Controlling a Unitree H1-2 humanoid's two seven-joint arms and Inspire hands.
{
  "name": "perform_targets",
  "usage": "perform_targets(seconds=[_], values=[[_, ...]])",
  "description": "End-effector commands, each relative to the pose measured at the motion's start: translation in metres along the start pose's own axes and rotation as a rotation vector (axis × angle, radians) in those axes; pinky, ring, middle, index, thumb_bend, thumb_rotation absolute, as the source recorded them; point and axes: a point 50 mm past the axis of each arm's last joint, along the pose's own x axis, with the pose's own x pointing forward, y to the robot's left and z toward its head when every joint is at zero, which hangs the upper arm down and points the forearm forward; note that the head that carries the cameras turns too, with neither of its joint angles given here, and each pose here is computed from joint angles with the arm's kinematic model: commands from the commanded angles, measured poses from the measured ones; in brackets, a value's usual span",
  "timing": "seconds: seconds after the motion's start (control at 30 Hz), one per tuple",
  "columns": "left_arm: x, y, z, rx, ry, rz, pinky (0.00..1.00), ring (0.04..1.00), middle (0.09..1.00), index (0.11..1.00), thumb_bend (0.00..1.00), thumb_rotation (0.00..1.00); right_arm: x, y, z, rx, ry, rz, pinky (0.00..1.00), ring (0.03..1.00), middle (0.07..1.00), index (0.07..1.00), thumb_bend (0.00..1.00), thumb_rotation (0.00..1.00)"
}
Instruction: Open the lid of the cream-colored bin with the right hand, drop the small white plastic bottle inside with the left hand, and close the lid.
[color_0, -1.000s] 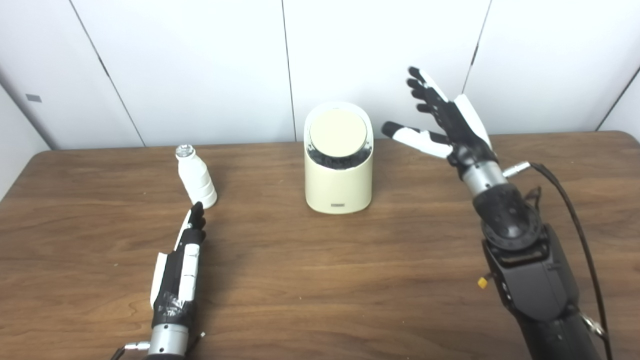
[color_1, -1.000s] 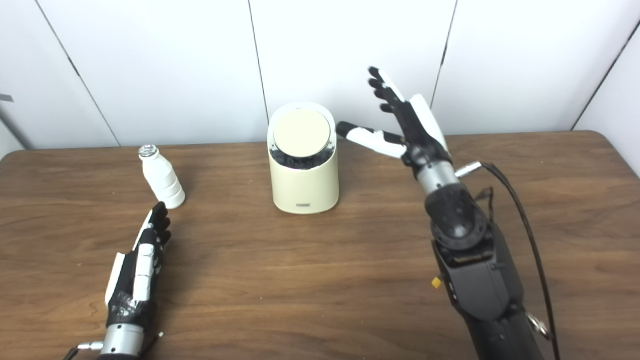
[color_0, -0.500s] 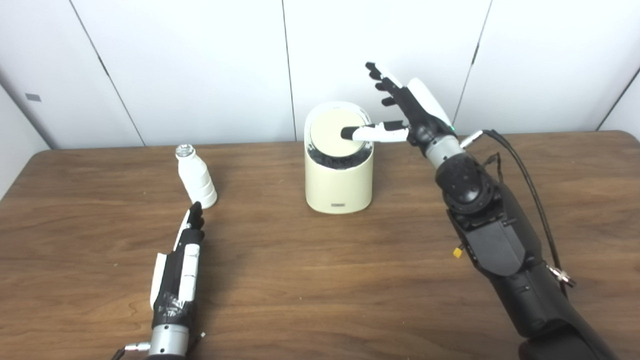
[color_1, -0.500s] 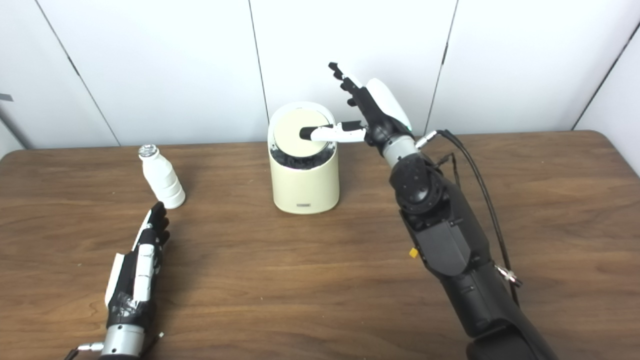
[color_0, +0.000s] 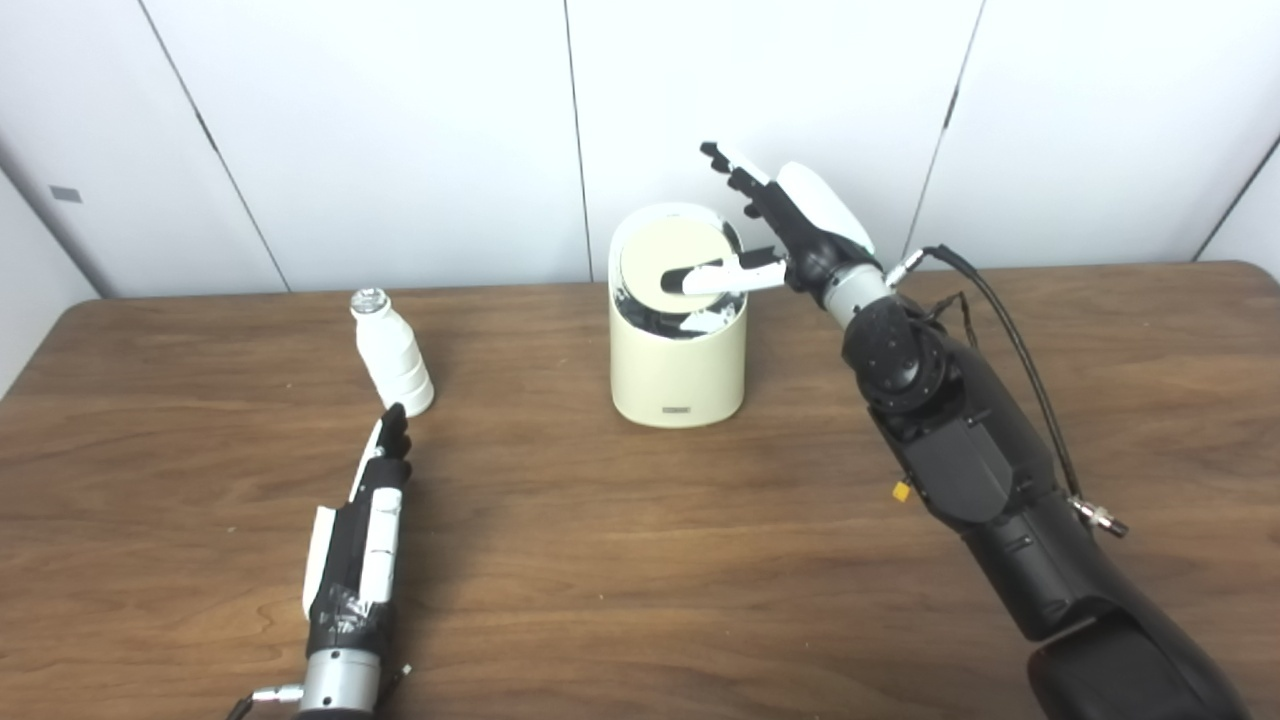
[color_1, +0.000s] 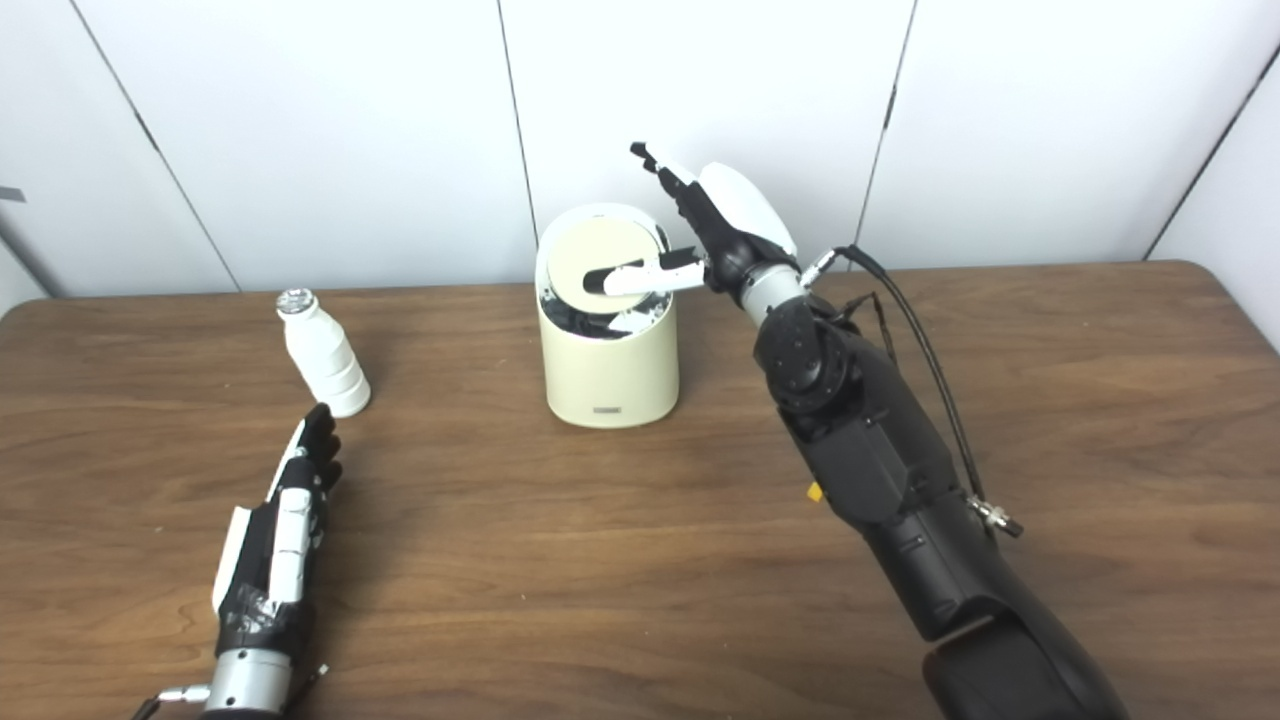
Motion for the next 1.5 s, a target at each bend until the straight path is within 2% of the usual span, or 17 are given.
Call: perform_targets(seconds=[0.0,0.1,0.23,0.5,0.6,0.77,0.87,1.17,1.4,1.47], values=[[-0.010,-0.010,-0.010,-0.035,0.039,-0.012,1.00,1.000,1.000,1.000,0.61,0.98,0.013,-0.023,0.024,-0.032,-0.099,-0.071,0.81,0.912,0.931,0.947,0.93,0.52],[-0.010,-0.010,-0.010,-0.036,0.039,-0.010,1.00,1.000,1.000,1.000,0.61,1.00,0.013,-0.022,0.021,-0.036,-0.090,-0.069,0.81,0.913,0.929,0.944,0.93,0.52],[-0.010,-0.011,-0.010,-0.050,0.041,-0.005,1.00,1.000,1.000,1.000,0.61,0.99,0.013,-0.022,0.015,-0.037,-0.073,-0.066,0.84,0.919,0.931,0.946,0.89,0.48],[-0.011,-0.013,-0.009,-0.075,0.047,0.008,1.00,1.000,1.000,1.000,0.62,0.96,0.012,-0.023,0.010,-0.062,-0.077,-0.065,0.88,0.922,0.930,0.942,0.87,0.42],[-0.011,-0.014,-0.009,-0.077,0.046,0.008,1.00,1.000,1.000,1.000,0.62,0.97,0.012,-0.022,0.008,-0.086,-0.091,-0.067,0.89,0.921,0.928,0.938,0.89,0.38],[-0.011,-0.014,-0.010,-0.082,0.040,0.010,1.00,1.000,1.000,1.000,0.64,0.96,0.013,-0.019,0.004,-0.110,-0.123,-0.071,0.93,0.925,0.927,0.935,0.96,0.24],[-0.011,-0.015,-0.010,-0.087,0.041,0.008,1.00,1.000,1.000,1.000,0.63,0.96,0.013,-0.017,0.002,-0.120,-0.126,-0.072,0.93,0.931,0.930,0.936,0.98,0.20],[-0.010,-0.016,-0.010,-0.087,0.040,0.014,1.00,1.000,1.000,1.000,0.63,0.96,0.013,-0.016,0.001,-0.119,-0.117,-0.070,0.94,0.934,0.931,0.937,0.96,0.22],[-0.011,-0.015,-0.010,-0.075,0.034,0.000,1.00,1.000,1.000,1.000,0.62,0.98,0.005,-0.022,0.004,-0.088,-0.143,-0.109,0.90,0.916,0.916,0.932,0.86,0.31],[-0.010,-0.015,-0.010,-0.069,0.037,-0.003,1.00,1.000,1.000,1.000,0.62,0.98,0.001,-0.026,0.006,-0.066,-0.142,-0.131,0.86,0.909,0.919,0.929,0.83,0.37]])
